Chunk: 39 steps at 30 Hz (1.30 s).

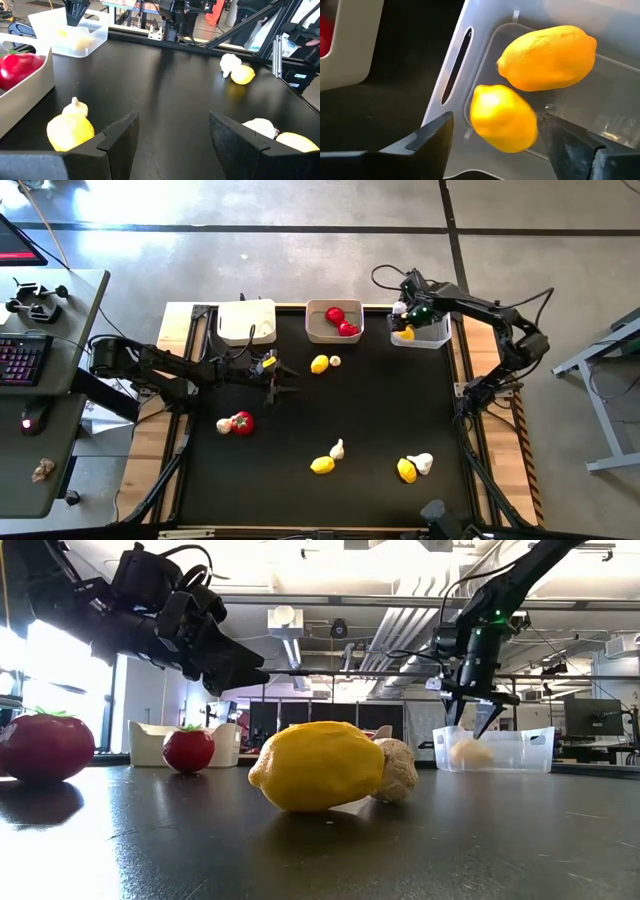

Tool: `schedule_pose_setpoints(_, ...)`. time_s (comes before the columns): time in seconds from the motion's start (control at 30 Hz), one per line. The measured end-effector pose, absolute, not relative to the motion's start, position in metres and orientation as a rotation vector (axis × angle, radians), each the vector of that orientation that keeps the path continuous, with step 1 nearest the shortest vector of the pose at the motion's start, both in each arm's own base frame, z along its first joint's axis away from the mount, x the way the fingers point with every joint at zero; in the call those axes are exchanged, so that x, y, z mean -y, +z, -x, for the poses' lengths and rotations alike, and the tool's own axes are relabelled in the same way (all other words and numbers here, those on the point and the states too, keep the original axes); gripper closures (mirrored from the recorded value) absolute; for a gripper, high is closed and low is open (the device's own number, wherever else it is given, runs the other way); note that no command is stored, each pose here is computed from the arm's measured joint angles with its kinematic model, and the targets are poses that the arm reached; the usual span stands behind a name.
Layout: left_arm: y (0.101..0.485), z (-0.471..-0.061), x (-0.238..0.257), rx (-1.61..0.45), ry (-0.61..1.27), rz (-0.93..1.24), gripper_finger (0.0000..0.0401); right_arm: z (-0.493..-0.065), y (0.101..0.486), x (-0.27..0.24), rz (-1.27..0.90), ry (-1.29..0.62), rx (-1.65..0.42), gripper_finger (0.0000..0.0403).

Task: Sort produce into baskets
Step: Put the top garlic into the white bin

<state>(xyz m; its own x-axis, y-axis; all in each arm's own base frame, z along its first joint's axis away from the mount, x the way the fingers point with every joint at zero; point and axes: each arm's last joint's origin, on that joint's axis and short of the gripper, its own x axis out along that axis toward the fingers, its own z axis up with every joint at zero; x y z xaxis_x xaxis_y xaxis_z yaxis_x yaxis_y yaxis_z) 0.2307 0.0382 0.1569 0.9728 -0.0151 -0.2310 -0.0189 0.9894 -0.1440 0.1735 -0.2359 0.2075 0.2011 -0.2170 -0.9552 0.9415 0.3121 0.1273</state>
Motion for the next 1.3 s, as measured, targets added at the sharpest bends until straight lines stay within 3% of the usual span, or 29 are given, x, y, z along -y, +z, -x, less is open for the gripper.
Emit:
schedule_pose_setpoints(0.13, 0.157, -0.231, -0.038, -0.234, 0.002, 0.146, 0.0176, -0.173, 0.215, 0.237, -0.87, -1.009, -1.063, 0.0129)
schedule_pose_setpoints(0.27, 0.157, -0.231, -0.038, -0.234, 0.002, 0.145, 0.0176, -0.172, 0.224, 0.235, -0.788, -1.042, -1.155, 0.0169)
schedule_pose_setpoints(0.37, 0.157, -0.231, -0.038, -0.234, 0.001, 0.134, 0.0176, -0.175, 0.223, 0.229, -0.719, -0.994, -1.213, 0.0234)
schedule_pose_setpoints(0.5, 0.157, -0.231, -0.038, -0.234, -0.001, 0.119, 0.0176, -0.192, 0.229, 0.21, -0.569, -0.917, -1.247, 0.036)
schedule_pose_setpoints(0.57, 0.157, -0.231, -0.038, -0.234, 0.0, 0.119, 0.0176, -0.2, 0.243, 0.197, -0.472, -0.912, -1.202, 0.039)
schedule_pose_setpoints(0.7, 0.157, -0.231, -0.039, -0.236, 0.006, 0.119, 0.0176, -0.21, 0.272, 0.166, -0.363, -0.904, -1.036, 0.0377)
schedule_pose_setpoints(0.8, 0.157, -0.231, -0.039, -0.237, 0.006, 0.119, 0.0176, -0.221, 0.279, 0.139, -0.293, -0.814, -0.867, 0.0394)
schedule_pose_setpoints(1.1, 0.156, -0.23, -0.04, -0.238, 0.062, 0.104, 0.0176, -0.249, 0.204, 0.075, -0.254, -0.495, -0.537, 0.0381)
schedule_pose_setpoints(1.3, 0.155, -0.23, -0.04, -0.252, 0.056, 0.058, 0.0176, -0.264, 0.165, 0.055, -0.18, -0.458, -0.472, 0.0338)
